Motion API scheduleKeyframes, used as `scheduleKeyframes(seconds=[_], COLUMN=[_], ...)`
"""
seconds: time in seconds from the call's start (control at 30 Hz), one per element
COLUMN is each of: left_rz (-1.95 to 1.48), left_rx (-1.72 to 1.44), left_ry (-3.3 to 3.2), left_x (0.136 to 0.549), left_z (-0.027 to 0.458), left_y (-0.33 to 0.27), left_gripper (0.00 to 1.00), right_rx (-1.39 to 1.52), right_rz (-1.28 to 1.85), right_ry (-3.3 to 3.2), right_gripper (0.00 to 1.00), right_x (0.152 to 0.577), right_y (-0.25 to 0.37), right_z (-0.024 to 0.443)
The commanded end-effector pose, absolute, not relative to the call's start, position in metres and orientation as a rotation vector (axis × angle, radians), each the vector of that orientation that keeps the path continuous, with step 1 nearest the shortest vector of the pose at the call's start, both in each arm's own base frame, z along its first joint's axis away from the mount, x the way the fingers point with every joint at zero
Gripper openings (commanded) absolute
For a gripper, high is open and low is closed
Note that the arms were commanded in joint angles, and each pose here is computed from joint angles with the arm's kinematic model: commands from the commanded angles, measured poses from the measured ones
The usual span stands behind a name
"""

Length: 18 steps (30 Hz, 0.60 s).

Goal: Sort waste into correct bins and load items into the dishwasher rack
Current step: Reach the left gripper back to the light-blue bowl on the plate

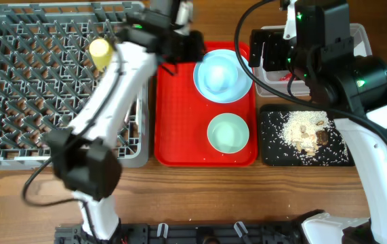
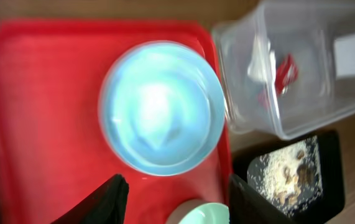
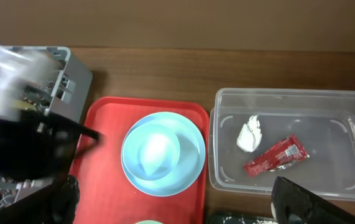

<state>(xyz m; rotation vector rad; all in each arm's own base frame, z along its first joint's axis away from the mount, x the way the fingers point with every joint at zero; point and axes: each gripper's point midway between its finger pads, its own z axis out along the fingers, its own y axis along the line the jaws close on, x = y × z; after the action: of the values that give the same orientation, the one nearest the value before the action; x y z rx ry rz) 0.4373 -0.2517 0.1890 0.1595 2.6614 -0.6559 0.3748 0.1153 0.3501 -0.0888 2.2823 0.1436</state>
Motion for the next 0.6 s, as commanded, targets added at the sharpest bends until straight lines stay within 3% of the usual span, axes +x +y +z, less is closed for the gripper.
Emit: scheduleKeyframes(seconds=[0.0, 0.27, 0.37, 0.4, 0.57], left_rz=[-0.683, -0.569, -0.356, -0.302, -0.295], left_rx=[0.2, 0.433, 0.388, 0.376, 0.39], left_ry=[2.767, 2.65, 2.586, 2.572, 2.595], left_x=[0.424, 0.423, 0.437, 0.44, 0.438], left_z=[0.136, 0.092, 0.091, 0.091, 0.074], left_y=[-0.297, -0.366, -0.356, -0.353, -0.356], left_gripper=[0.52, 0.44, 0.36, 0.27, 0.27], right_rx=[-0.099, -0.1, -0.1, -0.1, -0.1], right_rz=[0.14, 0.14, 0.141, 0.14, 0.14], right_ry=[2.294, 2.294, 2.294, 2.294, 2.294], right_gripper=[1.0, 1.0, 1.0, 1.0, 1.0], right_x=[0.378, 0.378, 0.378, 0.378, 0.378], right_y=[0.116, 0.116, 0.116, 0.116, 0.116], right_z=[0.345, 0.345, 0.345, 0.345, 0.345])
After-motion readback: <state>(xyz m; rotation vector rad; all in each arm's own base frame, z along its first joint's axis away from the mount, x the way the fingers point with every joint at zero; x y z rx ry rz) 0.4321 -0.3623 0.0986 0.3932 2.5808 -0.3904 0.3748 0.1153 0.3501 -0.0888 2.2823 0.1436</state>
